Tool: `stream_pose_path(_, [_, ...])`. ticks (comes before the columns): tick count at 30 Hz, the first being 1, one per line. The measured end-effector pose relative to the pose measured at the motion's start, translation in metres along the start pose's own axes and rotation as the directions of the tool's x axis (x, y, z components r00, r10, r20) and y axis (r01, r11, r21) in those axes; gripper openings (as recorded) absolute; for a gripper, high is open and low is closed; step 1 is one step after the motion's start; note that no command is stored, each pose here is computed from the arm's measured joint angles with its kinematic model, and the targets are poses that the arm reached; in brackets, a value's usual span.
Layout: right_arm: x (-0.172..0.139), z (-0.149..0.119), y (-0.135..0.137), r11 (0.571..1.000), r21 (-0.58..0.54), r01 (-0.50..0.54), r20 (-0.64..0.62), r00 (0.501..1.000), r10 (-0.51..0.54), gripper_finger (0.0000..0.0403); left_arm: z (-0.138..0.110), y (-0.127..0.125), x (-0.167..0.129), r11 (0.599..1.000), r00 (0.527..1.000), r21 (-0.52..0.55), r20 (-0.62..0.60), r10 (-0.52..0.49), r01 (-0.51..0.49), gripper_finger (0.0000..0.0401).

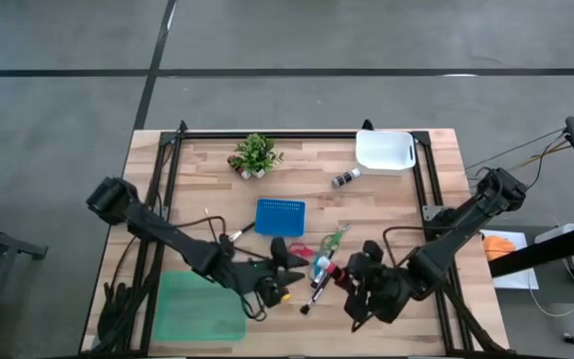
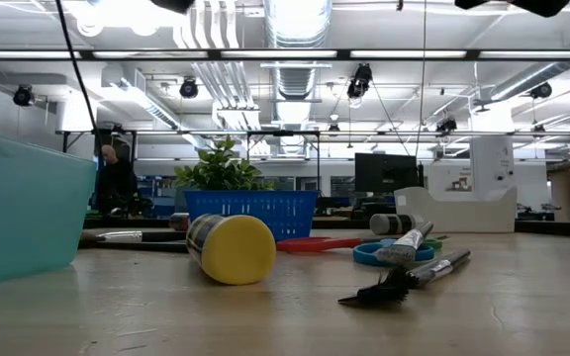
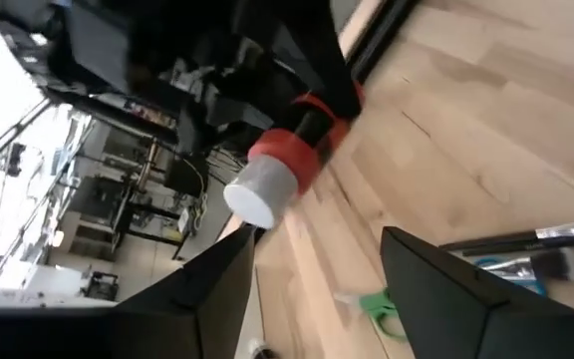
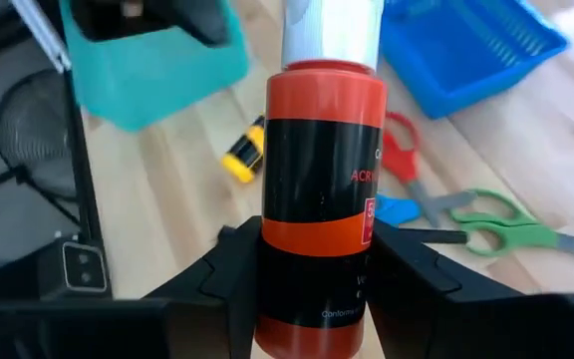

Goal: Pick & Place Paint Supplies
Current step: Put the orange paint into the blue bin

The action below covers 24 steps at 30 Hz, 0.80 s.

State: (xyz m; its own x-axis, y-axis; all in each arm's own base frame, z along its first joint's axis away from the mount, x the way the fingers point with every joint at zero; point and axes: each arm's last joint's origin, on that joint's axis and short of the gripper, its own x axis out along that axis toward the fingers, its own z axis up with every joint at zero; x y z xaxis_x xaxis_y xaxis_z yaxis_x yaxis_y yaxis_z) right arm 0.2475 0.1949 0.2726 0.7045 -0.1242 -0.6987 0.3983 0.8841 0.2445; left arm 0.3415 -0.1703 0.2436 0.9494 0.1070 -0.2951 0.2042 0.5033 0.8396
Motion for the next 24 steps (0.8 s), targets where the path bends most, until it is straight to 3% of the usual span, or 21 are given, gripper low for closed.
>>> stream_pose_path(8, [0.026,-0.009,0.039,0.991,-0.124,-0.054,-0.134,0.990,0.038,0.0145,0.009,-0.009,0.005,0.997,0.995,0.034,0.080,-0.067,0.065,0.0229])
stream_pose_path(14, [0.032,-0.006,0.068,0.969,-0.226,-0.103,-0.156,0.985,0.069,0.0145,0.020,-0.016,-0.004,0.980,0.950,0.049,0.242,-0.198,0.191,0.0229])
stream_pose_path(24, [0.025,0.003,0.079,0.958,-0.273,-0.086,-0.141,0.989,0.049,0.0145,0.025,-0.019,-0.011,0.971,0.933,0.047,0.271,-0.237,0.233,0.0229])
